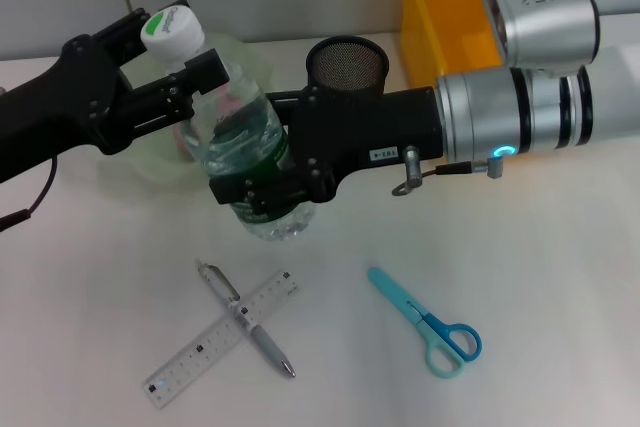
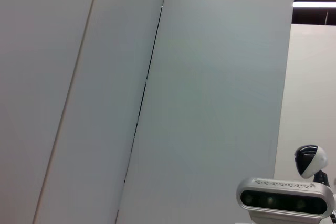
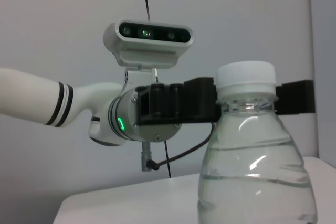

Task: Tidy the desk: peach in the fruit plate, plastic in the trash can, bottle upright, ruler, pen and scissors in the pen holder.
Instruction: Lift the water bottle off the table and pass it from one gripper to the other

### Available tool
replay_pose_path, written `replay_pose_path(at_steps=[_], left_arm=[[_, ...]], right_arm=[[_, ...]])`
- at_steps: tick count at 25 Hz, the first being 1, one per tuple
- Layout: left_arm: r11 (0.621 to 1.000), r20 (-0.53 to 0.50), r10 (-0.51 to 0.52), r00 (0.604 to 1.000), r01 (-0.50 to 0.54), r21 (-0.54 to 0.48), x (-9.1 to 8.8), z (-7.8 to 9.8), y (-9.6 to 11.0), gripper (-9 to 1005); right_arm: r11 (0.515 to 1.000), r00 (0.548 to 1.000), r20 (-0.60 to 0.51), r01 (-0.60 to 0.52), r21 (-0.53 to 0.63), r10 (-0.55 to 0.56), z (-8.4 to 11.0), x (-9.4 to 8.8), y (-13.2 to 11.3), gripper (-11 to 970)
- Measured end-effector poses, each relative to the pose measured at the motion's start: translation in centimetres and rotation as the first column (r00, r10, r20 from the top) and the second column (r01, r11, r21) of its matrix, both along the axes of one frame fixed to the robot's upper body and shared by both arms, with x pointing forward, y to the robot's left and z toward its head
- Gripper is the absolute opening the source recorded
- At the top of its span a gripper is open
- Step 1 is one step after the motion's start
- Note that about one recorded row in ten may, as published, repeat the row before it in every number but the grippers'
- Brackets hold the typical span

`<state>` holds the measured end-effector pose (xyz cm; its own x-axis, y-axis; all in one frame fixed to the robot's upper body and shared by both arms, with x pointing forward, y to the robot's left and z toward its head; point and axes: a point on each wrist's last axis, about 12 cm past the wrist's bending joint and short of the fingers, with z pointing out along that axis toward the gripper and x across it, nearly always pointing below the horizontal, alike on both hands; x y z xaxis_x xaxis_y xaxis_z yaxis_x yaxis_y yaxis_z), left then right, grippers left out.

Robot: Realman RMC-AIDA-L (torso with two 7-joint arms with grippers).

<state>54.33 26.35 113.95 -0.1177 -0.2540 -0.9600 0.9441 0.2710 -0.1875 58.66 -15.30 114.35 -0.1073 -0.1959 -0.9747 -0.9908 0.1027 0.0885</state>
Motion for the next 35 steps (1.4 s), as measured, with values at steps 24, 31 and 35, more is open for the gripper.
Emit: replay_pose_path(at_steps=[24, 31, 35], left_arm=[[1.000, -0.006, -0.002, 1.000, 0.002, 0.003, -0.25, -0.25, 0.03, 462], [1.000, -0.009, -0.001, 1.000, 0.001, 0.002, -0.28, -0.28, 0.07, 451], [1.000, -0.012, 0.000, 1.000, 0.000, 0.001, -0.36, -0.32, 0.17, 450]], right_arm=[[1.000, 1.000, -0.007, -0.002, 0.014, 0.002, 0.11, -0.07, 0.12, 771], [1.000, 1.000, -0.012, 0.003, 0.024, -0.003, 0.06, -0.16, 0.02, 771], [1.000, 1.000, -0.013, -0.012, 0.020, 0.012, 0.04, -0.32, 0.31, 771]])
